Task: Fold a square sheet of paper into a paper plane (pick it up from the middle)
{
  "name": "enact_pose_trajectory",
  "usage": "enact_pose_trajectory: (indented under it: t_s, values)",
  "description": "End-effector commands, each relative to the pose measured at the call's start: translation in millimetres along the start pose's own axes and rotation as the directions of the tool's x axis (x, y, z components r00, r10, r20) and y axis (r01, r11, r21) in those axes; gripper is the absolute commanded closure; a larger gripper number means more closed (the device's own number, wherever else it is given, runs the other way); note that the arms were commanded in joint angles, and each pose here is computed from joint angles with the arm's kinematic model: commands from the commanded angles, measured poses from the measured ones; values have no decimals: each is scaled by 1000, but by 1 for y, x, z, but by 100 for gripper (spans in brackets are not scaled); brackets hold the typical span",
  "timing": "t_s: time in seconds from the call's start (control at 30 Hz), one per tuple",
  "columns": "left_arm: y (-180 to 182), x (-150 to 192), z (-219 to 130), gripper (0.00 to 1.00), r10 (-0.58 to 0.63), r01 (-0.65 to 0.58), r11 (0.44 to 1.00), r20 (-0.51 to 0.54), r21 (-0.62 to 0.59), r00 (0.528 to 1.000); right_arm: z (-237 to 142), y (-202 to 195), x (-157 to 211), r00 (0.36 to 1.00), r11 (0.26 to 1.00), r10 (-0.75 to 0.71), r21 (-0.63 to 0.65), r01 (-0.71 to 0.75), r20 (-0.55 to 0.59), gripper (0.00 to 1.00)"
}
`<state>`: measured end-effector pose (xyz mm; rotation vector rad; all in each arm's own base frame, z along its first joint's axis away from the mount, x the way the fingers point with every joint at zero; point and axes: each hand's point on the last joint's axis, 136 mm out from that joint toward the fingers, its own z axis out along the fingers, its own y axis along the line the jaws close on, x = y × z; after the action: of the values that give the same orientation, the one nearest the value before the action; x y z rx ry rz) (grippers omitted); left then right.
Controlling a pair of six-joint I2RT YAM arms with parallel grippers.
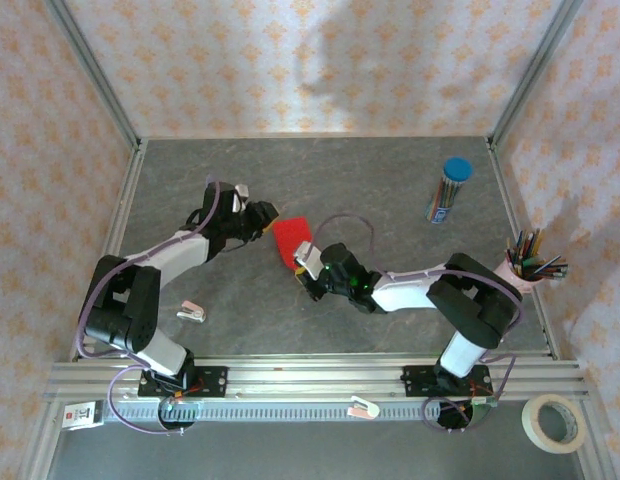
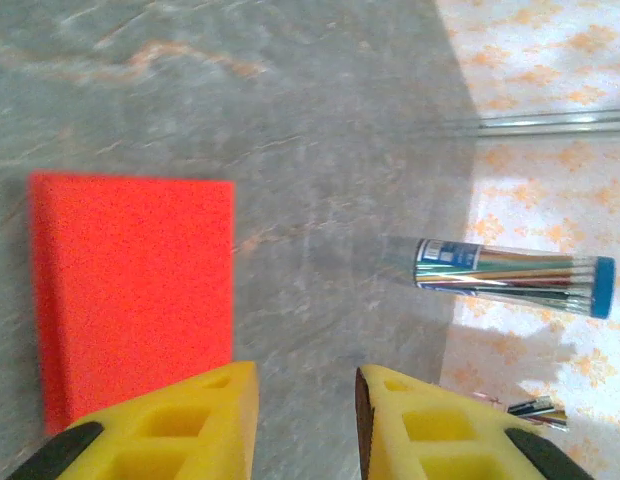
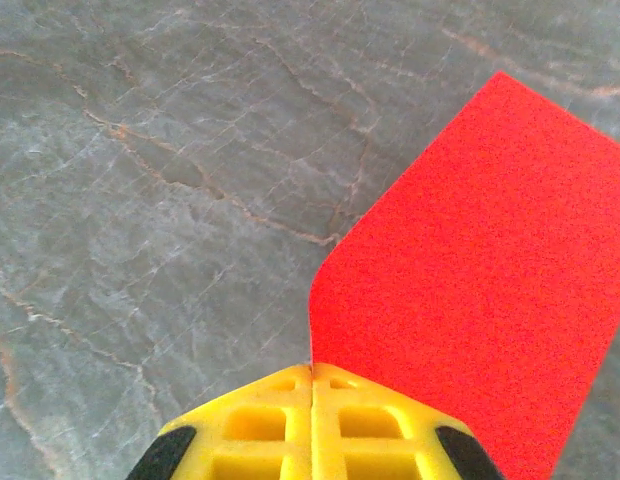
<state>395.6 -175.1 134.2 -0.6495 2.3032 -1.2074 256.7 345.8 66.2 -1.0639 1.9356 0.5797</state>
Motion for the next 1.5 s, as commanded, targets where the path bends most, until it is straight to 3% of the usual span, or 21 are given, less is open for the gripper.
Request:
enact_pose_trajectory:
  t_s: [0.0,0.5,0.57,1.0,1.47]
  values:
    - [6,12,12,70,86,-89,995,-68,-45,994,-7,10,-12,994,993,98,-66,-95,54,99]
    - [46,33,79,92,173,-227,949,-242,-220,955,-3,4,-7,969,965,245,-99,-242,16,100]
    - [65,39,87,94,158,-232,938,-275,-259,948,-2,2,-7,965,960,264,-97,-261,10,100]
    - [108,52,89,98,166,-310,879,-376,-363,912,2,-24,-11,930,929,369,-20,-368,7,100]
    - [109,59,89,99,187,-344,874,-414,-344,891,15,-57,14,889,884,456,145,-445,-45,100]
